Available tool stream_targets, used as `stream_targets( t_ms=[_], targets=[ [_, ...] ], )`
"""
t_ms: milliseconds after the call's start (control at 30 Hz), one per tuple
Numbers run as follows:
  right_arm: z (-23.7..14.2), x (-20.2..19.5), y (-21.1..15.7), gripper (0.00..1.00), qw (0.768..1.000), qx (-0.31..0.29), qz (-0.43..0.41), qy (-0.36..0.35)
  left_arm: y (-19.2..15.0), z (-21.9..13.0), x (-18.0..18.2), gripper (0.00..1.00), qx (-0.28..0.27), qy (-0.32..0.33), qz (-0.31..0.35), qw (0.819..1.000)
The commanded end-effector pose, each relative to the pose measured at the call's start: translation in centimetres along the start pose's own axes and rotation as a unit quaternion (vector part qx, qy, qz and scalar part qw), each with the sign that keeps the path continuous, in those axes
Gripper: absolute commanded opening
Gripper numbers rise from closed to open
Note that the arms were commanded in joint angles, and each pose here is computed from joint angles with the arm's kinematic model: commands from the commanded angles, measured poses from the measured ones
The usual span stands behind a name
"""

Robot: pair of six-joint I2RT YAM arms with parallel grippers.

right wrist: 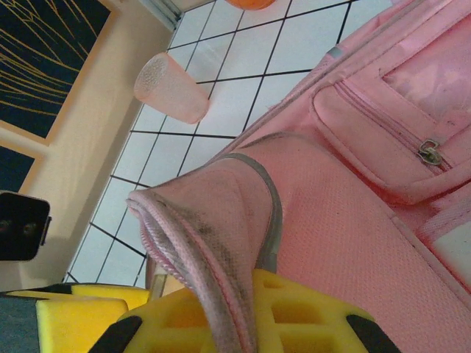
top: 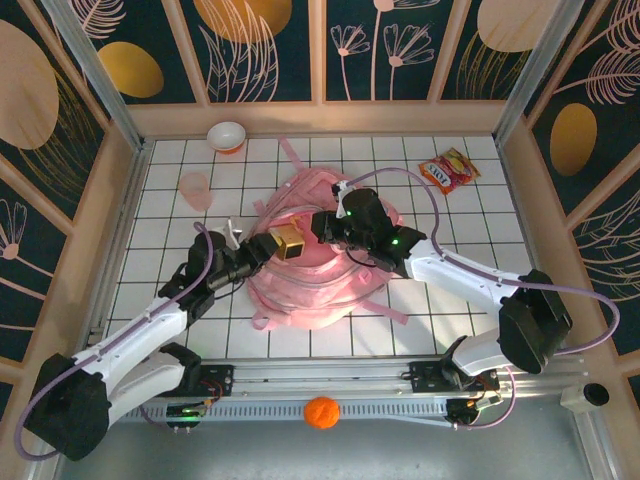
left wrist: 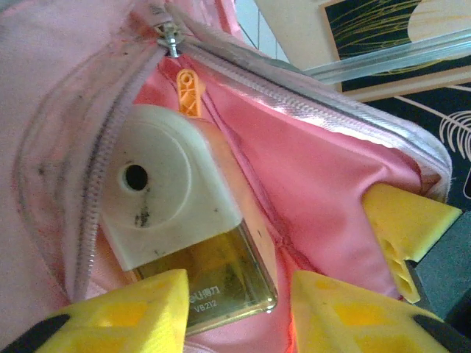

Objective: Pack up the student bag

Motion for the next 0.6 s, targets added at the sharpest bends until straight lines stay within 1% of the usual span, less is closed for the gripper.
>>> stream_targets(
  t_ms=[0,133,200,267,367,467,567],
  targets=[
    [-1.7,4.8,5.1,0.0,0.992,-0.089,-0.004,0.084,-0.9,0.9,1.9,0.36,0.025,0.05,0.013,0.998],
    [-1.4,5.3,4.7,0.0,0.993,-0.076,-0.013,0.092,-1.5,2.7,1.3,0.3,0.046,0.041,0.025,0.998],
    [-1.1,5.5,4.5,0.0,0.993,-0.068,-0.018,0.099,-1.6,3.9,0.0,0.29,0.058,0.029,0.046,0.997],
    [-0.8,5.7,4.2,0.0,0.993,-0.054,-0.026,0.102,-1.7,5.1,-2.0,0.29,0.073,0.009,0.07,0.995],
    [-0.5,5.7,3.9,0.0,0.994,-0.038,-0.037,0.099,-2.0,6.0,-4.3,0.33,0.084,-0.018,0.094,0.992],
    [-0.4,5.2,3.3,0.0,0.994,-0.019,-0.056,0.09,-1.8,6.0,-4.6,0.37,0.08,-0.015,0.109,0.991],
    [-0.7,4.1,2.5,0.0,0.993,0.007,-0.087,0.081,-1.3,4.9,-4.0,0.49,0.063,0.014,0.129,0.99]
  ],
)
Point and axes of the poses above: each hand's point on the last joint's axis, 136 mm out from that joint toward the fingers, its own z axis out along the fingers, its own x axis along the line the jaws close on, y = z × x, the point moved 2 cm from there along -z, back along the fingers, and after that the axes turned 1 degree about -z, right-handed, at the moved point
